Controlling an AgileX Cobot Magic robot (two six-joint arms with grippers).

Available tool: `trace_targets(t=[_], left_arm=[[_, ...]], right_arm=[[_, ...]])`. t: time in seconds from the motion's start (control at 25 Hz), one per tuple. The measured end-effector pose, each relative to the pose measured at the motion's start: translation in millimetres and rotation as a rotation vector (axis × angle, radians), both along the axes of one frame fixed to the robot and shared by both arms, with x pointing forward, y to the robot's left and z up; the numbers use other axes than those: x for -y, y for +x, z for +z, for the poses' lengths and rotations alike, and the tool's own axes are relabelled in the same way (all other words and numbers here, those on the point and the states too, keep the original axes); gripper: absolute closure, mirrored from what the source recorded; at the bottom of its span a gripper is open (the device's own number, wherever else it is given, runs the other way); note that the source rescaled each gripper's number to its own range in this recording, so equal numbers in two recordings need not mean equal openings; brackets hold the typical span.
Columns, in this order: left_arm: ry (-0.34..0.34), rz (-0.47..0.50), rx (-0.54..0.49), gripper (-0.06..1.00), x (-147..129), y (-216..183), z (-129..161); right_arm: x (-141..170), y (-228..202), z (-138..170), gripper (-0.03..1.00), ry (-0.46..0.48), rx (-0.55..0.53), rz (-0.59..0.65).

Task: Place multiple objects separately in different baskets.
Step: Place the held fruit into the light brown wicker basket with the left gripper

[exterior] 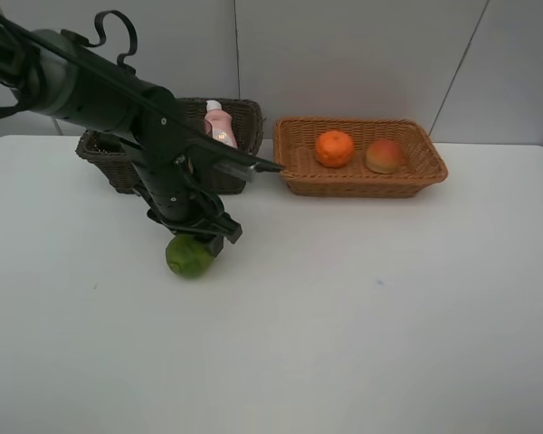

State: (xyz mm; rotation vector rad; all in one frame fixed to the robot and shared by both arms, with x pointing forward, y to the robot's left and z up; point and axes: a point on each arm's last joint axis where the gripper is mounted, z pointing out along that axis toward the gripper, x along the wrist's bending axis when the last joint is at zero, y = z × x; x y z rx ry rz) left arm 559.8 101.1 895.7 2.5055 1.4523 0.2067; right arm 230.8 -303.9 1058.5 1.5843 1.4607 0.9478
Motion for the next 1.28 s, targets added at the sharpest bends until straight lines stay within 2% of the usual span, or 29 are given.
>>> trace_targets(t=[0.08, 0.36, 0.56, 0.68, 0.88, 1.0, 1.16, 1.28], left_arm=[[-0.027, 0.027, -0.001, 0.20, 3, 3, 13], [-0.137, 0.062, 0.094, 0.20, 23, 30, 75], [-0.244, 0.070, 0.207, 0.20, 38, 50, 114], [-0.302, 0.052, 0.290, 0.20, 52, 58, 126], [-0.430, 0.011, 0.465, 0.20, 83, 67, 126], [-0.495, 0.008, 0.559, 0.20, 92, 76, 118], [-0.543, 0.014, 0.636, 0.20, 99, 88, 98], [-0.556, 0.012, 0.657, 0.20, 105, 92, 80]], right_arm=[[0, 0, 0, 0.14, 0.000, 0.000, 0.000], [0, 0, 0, 0.14, 0.000, 0.000, 0.000], [0, 0, 0, 0.14, 0.000, 0.000, 0.000], [0, 0, 0, 0.14, 0.000, 0.000, 0.000], [0, 0, 0, 0.14, 0.000, 0.000, 0.000], [0, 0, 0, 0.14, 0.000, 0.000, 0.000], [0, 0, 0, 0.14, 0.000, 0.000, 0.000], [0, 0, 0, 0.14, 0.000, 0.000, 0.000]])
